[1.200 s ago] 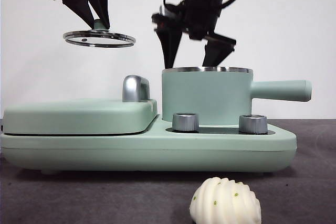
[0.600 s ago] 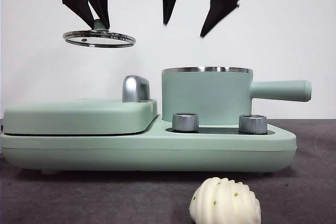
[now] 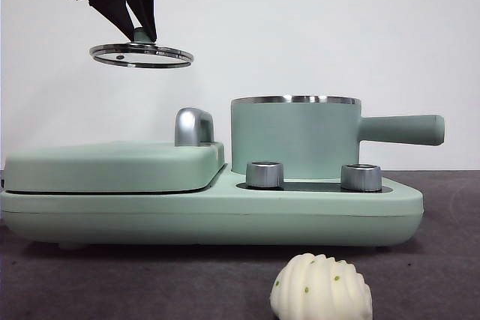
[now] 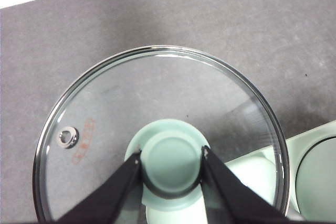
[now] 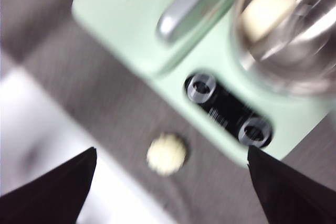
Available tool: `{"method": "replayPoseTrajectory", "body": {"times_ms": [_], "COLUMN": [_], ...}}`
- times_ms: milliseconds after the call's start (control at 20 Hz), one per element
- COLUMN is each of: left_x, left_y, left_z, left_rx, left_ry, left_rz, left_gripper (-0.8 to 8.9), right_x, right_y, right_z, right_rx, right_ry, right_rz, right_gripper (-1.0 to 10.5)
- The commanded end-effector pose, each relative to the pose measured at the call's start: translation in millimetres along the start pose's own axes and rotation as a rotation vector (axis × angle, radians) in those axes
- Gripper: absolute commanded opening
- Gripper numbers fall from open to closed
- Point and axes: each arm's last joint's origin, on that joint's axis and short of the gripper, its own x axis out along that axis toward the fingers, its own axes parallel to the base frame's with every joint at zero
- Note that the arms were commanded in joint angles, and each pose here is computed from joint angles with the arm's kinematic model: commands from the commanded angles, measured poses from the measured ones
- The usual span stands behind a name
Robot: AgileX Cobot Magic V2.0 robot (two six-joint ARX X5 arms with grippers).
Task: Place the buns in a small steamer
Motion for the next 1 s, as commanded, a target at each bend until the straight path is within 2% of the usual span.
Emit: {"method": "replayPoseTrajectory", "body": {"times_ms": [50,150,350,450,550,650,800,1000], "left_x": [-6,-6,-6,-6,-6,-6,-6,-6], "left_y": [-1,-2,-2,-2,-2,-2,-2,-2], "left_z": [7,7,6,6,6,6,6,6], "left_rx": [-0.001,-0.001,-0.003,-0.003,-0.003,-0.003,-0.003,-0.003], "left_ry": [-0.05,-0.049,-0.042,-0.042,-0.042,-0.042,-0.042,-0.042], "left_rz": [-0.001,-0.003,-0.003,-0.003,-0.003,-0.003,-0.003,-0.003], "left_gripper": [0.07,0.07,0.07,0.07,0.07,0.07,0.07,0.07], "right_x": [13,31,84,115,140,157,172,186], "right_y": [10,19,31,37,36,31,24,27], "right_z": [-24,-40,-72,-84,-96,-107,-111,-104], "right_rx": [0.045,0.08,0.094,0.095,0.116,0.129,0.135,0.125], "right_ry": [0.087,0.056,0.116,0.093,0.087,0.135,0.163,0.153], "right_rz": [0.008,0.023,-0.045,-0.018,-0.025,-0.076,-0.144,-0.079], "right_gripper": [4.6,4.6,4.6,4.6,4.6,4.6,4.6,4.6]}}
